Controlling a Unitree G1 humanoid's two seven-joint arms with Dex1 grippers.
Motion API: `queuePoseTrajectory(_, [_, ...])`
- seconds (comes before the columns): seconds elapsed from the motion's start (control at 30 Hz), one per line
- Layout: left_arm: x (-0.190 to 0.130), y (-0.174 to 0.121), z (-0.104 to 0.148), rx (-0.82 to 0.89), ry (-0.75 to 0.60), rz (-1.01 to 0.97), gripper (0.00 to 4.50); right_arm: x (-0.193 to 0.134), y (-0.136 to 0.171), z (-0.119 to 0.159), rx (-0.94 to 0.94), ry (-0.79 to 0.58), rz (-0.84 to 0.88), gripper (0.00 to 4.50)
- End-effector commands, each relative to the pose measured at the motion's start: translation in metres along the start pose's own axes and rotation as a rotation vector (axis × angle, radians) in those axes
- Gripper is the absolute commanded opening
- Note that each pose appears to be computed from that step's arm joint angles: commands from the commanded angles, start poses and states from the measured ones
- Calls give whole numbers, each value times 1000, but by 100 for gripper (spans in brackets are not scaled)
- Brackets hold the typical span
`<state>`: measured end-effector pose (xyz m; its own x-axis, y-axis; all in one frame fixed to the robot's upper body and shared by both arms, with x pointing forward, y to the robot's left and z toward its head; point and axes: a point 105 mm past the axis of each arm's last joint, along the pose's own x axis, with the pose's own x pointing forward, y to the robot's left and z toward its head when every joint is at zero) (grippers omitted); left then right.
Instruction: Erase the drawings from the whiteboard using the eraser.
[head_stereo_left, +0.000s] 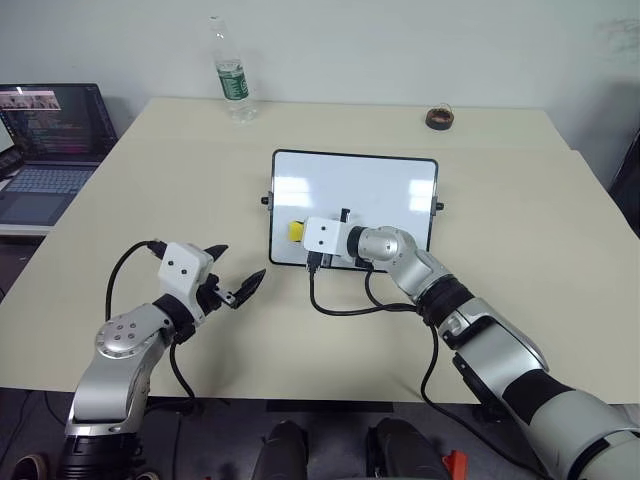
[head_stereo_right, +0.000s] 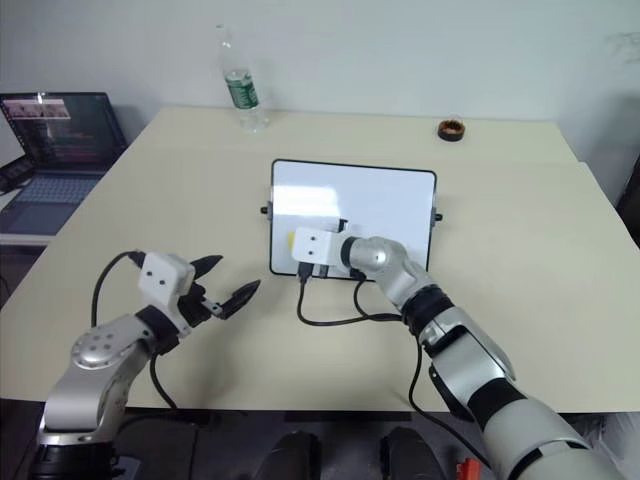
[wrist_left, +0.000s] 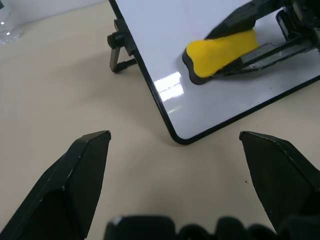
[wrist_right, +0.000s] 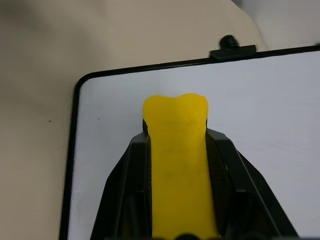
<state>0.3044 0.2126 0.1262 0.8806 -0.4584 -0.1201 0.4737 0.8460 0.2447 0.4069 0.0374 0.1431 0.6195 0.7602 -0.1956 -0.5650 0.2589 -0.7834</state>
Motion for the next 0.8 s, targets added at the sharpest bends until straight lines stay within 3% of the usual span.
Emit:
queuePoseTrajectory(0.03, [0, -1, 14, 32, -44, 2, 450, -24, -48, -39, -11, 128, -205, 109])
queuePoseTrajectory(0.17, [3, -4, 16, 30, -49, -5, 450, -32, -38, -55, -11, 166, -141, 109])
queuePoseTrajectory(0.33, [4, -4, 18, 27, -51, -9, 450, -47, 30, -69, -64, 162, 180, 109])
queuePoseTrajectory(0.43, [4, -4, 17, 26, -50, -12, 450, -55, 43, -74, -138, 179, 240, 109])
queuePoseTrajectory(0.53, [5, -5, 17, 27, -51, -17, 450, -53, 25, -72, -169, 176, 121, 109])
queuePoseTrajectory(0.67, [5, -5, 17, 29, -49, -19, 450, -54, -36, -63, -107, 170, -224, 109])
queuePoseTrajectory(0.8, [5, -5, 18, 29, -50, -19, 450, -56, -37, -71, -89, 194, -227, 109])
